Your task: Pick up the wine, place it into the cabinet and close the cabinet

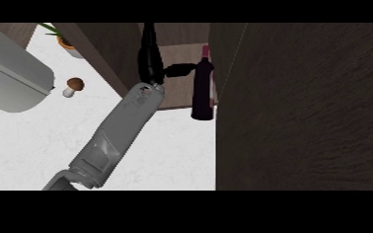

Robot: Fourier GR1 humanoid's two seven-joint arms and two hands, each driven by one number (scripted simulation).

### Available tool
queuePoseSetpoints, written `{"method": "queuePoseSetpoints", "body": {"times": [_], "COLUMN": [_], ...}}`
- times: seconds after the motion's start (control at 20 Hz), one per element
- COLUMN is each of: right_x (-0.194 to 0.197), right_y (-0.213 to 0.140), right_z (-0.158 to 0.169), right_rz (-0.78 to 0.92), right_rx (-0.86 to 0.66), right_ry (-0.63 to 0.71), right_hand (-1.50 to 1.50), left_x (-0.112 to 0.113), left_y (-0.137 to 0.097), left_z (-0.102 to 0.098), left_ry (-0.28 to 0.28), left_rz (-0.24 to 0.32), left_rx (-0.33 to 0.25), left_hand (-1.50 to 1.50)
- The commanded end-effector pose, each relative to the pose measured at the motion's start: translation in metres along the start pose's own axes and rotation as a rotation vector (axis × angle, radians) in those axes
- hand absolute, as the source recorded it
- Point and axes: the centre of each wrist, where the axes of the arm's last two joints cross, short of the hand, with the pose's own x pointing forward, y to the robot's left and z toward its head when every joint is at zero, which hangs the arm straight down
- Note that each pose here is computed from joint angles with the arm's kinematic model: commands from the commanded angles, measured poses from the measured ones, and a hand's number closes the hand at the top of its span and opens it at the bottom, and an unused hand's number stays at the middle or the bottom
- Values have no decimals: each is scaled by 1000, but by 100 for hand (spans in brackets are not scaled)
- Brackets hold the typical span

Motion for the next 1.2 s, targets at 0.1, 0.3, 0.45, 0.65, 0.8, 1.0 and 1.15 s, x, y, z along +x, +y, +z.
{"method": "queuePoseSetpoints", "body": {"times": [0.1,0.3,0.45,0.65,0.8,1.0,1.15], "right_x": [28,35,31,35,37,28,42], "right_y": [15,26,18,11,26,19,32], "right_z": [8,12,9,8,4,16,11], "right_rz": [19,18,20,43,31,53,30], "right_rx": [19,-6,-10,-19,-44,-55,-70], "right_ry": [-36,-22,-16,-24,-15,-37,-25], "right_hand": [-150,-150,-150,-150,-150,-150,-150], "left_x": [6,11,19,9,21,6,25], "left_y": [2,6,2,4,1,9,18], "left_z": [-1,8,12,38,43,65,72], "left_ry": [5,-11,-43,-61,-88,-98,-106], "left_rz": [129,276,319,385,397,464,500], "left_rx": [58,24,-3,-74,-76,-149,-176], "left_hand": [-150,-150,-150,-150,-150,-150,-150]}}
